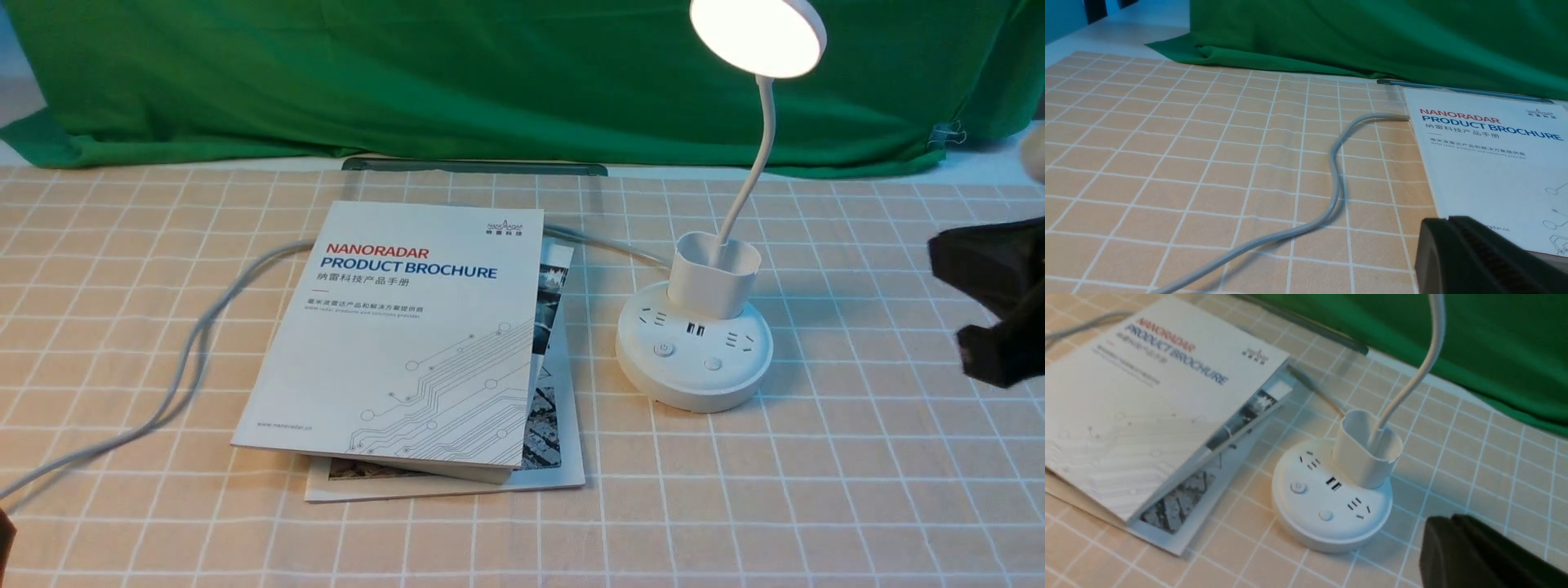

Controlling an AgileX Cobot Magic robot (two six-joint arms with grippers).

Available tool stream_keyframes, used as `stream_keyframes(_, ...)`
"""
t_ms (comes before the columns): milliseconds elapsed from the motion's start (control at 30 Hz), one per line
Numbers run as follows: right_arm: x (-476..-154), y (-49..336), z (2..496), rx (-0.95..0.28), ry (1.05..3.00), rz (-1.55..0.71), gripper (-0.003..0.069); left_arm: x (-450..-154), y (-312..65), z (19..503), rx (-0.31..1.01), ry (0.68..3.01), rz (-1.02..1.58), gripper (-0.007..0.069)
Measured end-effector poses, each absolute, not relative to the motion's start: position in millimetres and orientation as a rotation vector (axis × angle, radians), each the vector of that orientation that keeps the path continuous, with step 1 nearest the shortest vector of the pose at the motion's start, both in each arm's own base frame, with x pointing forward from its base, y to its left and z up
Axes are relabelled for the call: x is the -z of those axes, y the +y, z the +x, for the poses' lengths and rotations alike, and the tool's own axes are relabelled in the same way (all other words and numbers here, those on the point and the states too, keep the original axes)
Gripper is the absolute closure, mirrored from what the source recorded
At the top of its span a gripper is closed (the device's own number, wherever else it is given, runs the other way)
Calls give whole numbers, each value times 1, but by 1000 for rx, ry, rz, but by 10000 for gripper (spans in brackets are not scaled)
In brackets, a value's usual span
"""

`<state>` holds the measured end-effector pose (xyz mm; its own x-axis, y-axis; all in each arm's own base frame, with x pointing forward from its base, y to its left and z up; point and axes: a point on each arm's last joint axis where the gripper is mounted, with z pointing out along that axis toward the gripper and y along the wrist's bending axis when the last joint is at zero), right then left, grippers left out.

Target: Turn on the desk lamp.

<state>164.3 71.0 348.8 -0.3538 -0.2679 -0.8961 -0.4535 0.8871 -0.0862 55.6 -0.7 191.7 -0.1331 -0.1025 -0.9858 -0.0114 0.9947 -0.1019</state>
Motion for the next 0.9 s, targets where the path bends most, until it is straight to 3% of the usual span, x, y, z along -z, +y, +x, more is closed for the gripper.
stream_keyframes(300, -347, 50, 115, -208, 1800, -492, 588, -192, -1, 56, 79, 1703, -86, 604)
stream_keyframes(467, -329, 42, 97, -200, 1694, -472, 573, -192, -1, 56, 79, 1703, -86, 604)
stream_keyframes(700, -244, 29, 76, -284, 1552, -284, 550, -192, -1, 56, 79, 1703, -86, 604)
stream_keyframes(800, -212, 21, 69, -268, 1590, -188, 545, -192, -1, 56, 79, 1703, -86, 604)
stream_keyframes(900, -202, 12, 64, -184, 1623, -106, 538, -192, -1, 56, 79, 1703, -86, 604)
